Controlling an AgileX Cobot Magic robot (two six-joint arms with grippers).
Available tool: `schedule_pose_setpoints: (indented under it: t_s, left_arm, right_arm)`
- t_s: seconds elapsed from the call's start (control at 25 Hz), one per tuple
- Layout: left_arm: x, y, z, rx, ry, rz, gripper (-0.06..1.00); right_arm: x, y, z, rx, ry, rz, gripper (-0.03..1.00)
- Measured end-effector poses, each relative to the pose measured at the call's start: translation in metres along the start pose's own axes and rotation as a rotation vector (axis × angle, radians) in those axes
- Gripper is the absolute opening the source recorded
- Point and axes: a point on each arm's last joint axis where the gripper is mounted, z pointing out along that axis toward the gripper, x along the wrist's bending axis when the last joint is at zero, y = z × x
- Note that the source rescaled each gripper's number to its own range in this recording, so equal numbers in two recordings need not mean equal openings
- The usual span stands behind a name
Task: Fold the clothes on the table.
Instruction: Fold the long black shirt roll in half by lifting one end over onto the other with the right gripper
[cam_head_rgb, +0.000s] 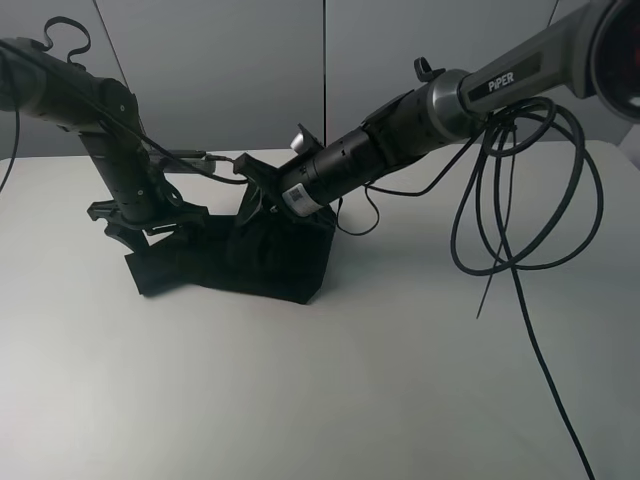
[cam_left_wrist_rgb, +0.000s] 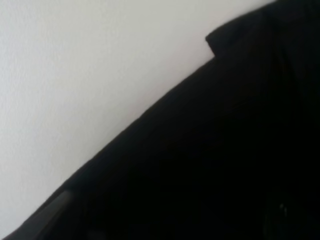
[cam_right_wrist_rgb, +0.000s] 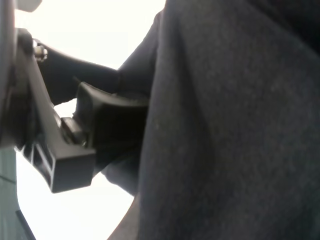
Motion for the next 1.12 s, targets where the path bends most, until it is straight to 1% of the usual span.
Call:
schedule_pose_setpoints:
  t_s: [0.12,0.28,0.36,0.52,0.68,0.72,0.76,0.8,0.88,0.92,0.96,1.0,1.12]
  left_arm:
    - [0.0,0.001,-0.001,-0.002,0.0,0.015,0.92]
    - [-0.001,0.006,-0.008,-0.022,0.0,0.027,0.92]
    - [-0.002,0.013,-0.025,-0.065,0.0,0.035,0.92]
    - [-0.003,0.031,-0.074,-0.158,0.003,0.062,0.92]
    - [0.001,0.044,-0.106,-0.198,0.005,0.071,0.92]
    - [0.002,0.047,-0.113,-0.211,0.007,0.077,0.92]
    - [0.001,0.049,-0.119,-0.22,0.009,0.085,0.92]
    - [0.001,0.051,-0.125,-0.229,0.008,0.09,0.92]
    - [0.0,0.054,-0.134,-0.247,0.008,0.1,0.92]
    - [0.0,0.055,-0.138,-0.255,0.009,0.108,0.92]
    - [0.0,0.057,-0.14,-0.263,0.008,0.108,0.92]
    - [0.0,0.057,-0.143,-0.27,0.008,0.108,0.92]
    - [-0.001,0.059,-0.148,-0.284,0.01,0.125,0.92]
  right_arm:
    - [-0.001,0.002,0.0,-0.024,-0.012,0.004,0.13]
    - [-0.001,0.002,0.0,-0.024,-0.014,0.002,0.13]
    - [-0.001,0.002,0.0,-0.023,-0.015,0.0,0.13]
    - [-0.002,0.002,0.0,-0.019,-0.02,-0.007,0.13]
    - [-0.002,0.002,0.0,-0.021,-0.023,-0.021,0.13]
    - [-0.001,0.002,0.0,-0.025,-0.017,-0.024,0.18]
    - [0.0,0.003,0.0,-0.034,-0.005,-0.03,0.28]
    - [0.002,0.004,0.0,-0.043,0.023,-0.029,0.4]
    - [0.009,0.005,0.0,-0.06,0.104,-0.017,0.71]
    - [0.013,0.005,0.0,-0.064,0.144,-0.024,0.8]
    - [0.017,0.006,0.0,-0.077,0.183,-0.027,0.85]
    - [0.022,0.005,0.001,-0.09,0.216,-0.034,0.87]
    - [0.033,0.001,0.008,-0.104,0.249,-0.128,0.86]
